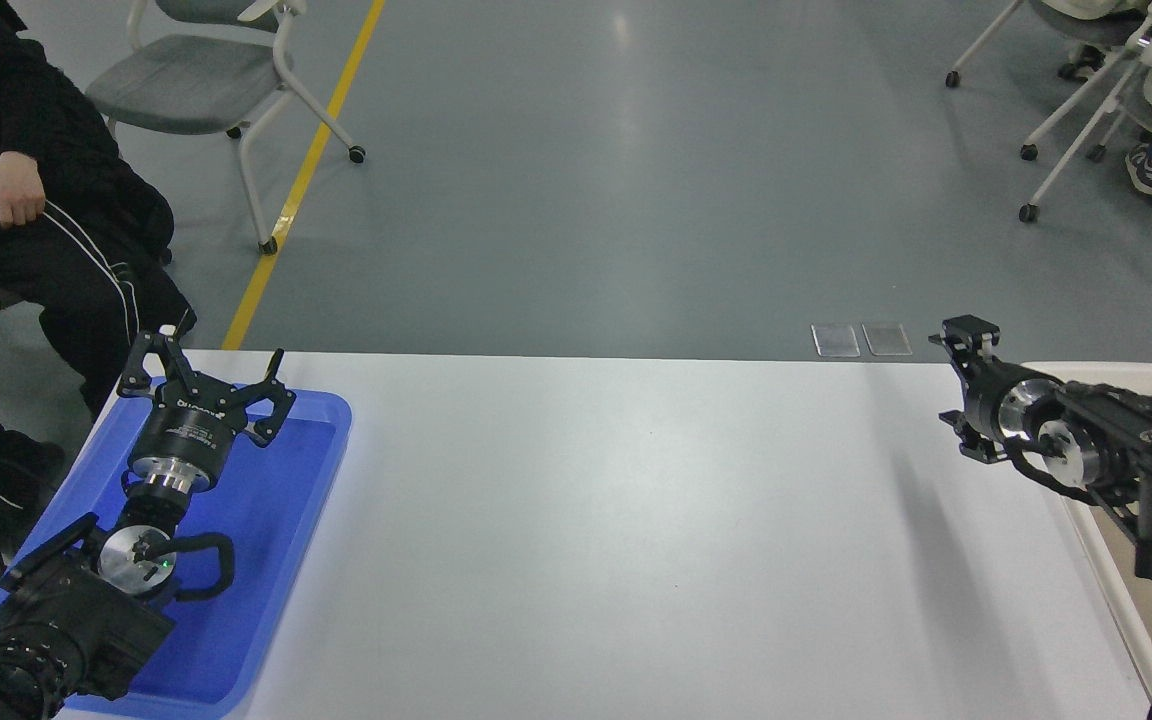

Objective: Pick up paper ball place in dustbin

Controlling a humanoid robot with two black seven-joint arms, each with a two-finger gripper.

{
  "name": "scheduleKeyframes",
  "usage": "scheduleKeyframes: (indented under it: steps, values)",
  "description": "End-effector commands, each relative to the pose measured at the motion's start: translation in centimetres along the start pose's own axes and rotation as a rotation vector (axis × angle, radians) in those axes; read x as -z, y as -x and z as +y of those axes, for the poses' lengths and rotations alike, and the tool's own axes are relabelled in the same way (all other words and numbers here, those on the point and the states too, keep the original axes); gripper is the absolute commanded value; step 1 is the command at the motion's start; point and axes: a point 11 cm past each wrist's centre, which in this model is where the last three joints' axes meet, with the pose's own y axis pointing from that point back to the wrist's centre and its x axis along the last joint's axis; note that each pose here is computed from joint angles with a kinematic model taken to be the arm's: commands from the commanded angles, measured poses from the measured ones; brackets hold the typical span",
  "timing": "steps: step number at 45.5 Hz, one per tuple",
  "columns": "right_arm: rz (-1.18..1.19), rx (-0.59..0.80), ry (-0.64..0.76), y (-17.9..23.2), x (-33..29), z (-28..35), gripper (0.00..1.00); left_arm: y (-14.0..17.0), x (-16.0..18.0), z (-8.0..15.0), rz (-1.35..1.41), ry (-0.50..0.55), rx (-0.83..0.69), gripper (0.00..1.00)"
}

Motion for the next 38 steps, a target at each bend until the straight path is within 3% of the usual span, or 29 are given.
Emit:
scheduleKeyframes:
  steps: [1, 7, 17, 38]
  values:
    - [-0.267, 0.082, -0.177, 3.4, 2.3, -0.4, 1.0, 0.0, 0.0, 0.0, 0.0, 0.0, 0.0, 1.0]
    - [-0.405, 0.076, -0.314, 3.8, 2.2, -0.4, 1.0, 0.0, 0.0, 0.0, 0.0, 0.0, 0.0, 1.0]
    - [-0.644, 0.075, -0.396, 5.6, -1.6, -0.5, 1.0, 0.0, 0.0, 0.0, 0.0, 0.0, 0.0, 1.0]
    - [-0.653, 0.056, -0.367, 6.4, -6.0, -0.2, 1.0, 0.0, 0.0, 0.0, 0.0, 0.0, 0.0, 1.0]
